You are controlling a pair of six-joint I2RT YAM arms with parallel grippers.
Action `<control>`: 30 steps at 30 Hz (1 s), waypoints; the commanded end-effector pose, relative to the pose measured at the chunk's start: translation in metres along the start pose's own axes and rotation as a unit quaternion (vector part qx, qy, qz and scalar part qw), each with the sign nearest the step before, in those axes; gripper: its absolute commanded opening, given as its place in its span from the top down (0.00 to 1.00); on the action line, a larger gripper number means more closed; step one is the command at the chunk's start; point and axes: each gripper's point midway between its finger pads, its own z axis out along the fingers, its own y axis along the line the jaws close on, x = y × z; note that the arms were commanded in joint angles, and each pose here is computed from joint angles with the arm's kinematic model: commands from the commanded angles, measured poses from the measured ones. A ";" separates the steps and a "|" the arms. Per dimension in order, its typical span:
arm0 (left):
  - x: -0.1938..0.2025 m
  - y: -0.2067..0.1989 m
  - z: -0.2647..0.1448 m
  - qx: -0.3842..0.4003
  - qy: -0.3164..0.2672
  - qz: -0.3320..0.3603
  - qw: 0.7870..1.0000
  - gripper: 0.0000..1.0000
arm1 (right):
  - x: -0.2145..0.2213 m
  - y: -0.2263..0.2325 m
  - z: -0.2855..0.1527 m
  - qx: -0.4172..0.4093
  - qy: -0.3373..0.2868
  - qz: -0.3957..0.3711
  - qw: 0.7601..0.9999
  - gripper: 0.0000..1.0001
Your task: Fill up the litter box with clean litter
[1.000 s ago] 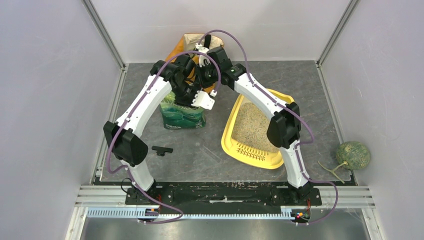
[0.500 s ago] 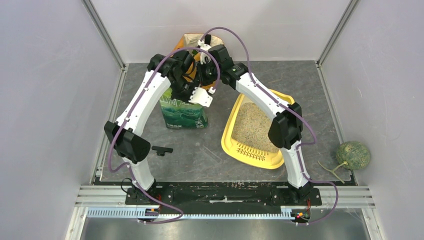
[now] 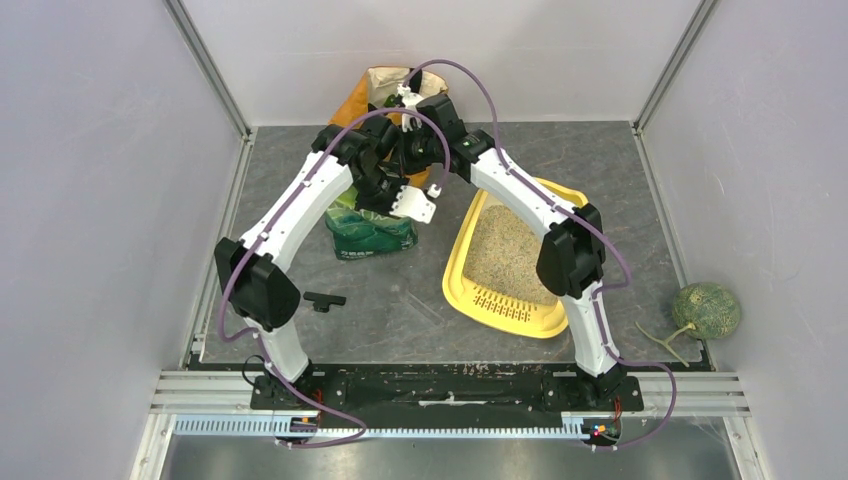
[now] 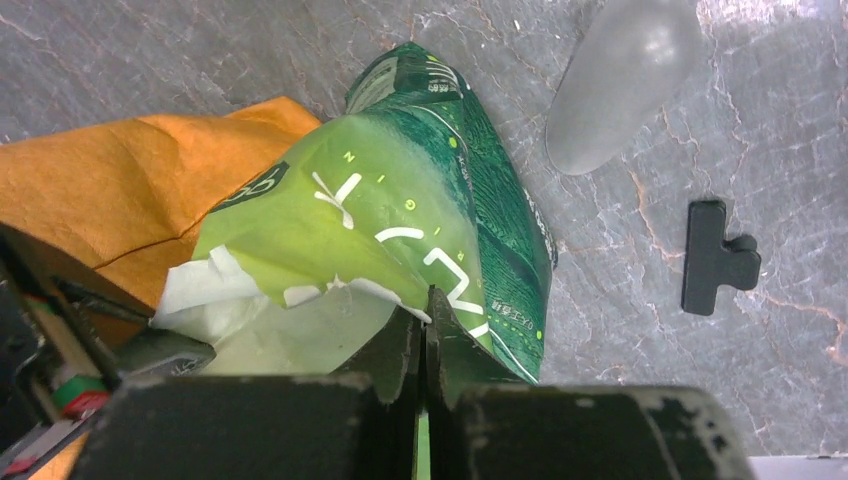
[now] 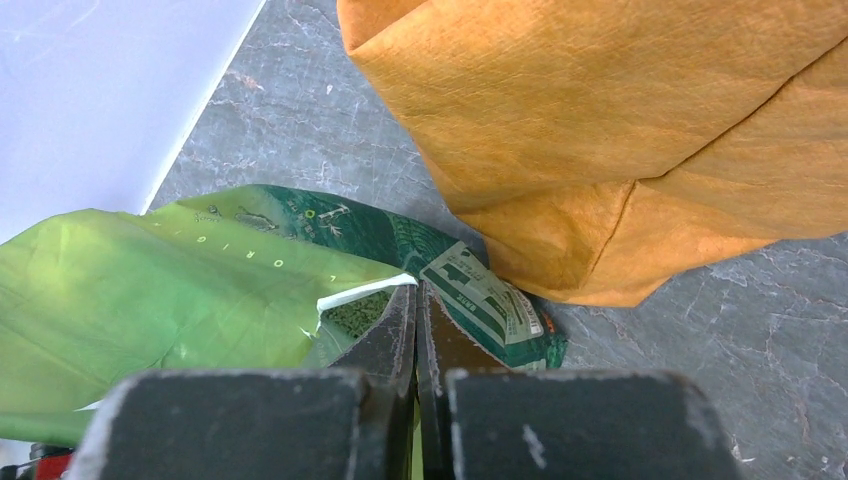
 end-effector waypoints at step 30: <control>-0.013 0.016 -0.026 -0.072 -0.027 -0.054 0.996 0.98 | 0.012 -0.061 -0.107 0.080 -0.002 0.117 0.990 0.74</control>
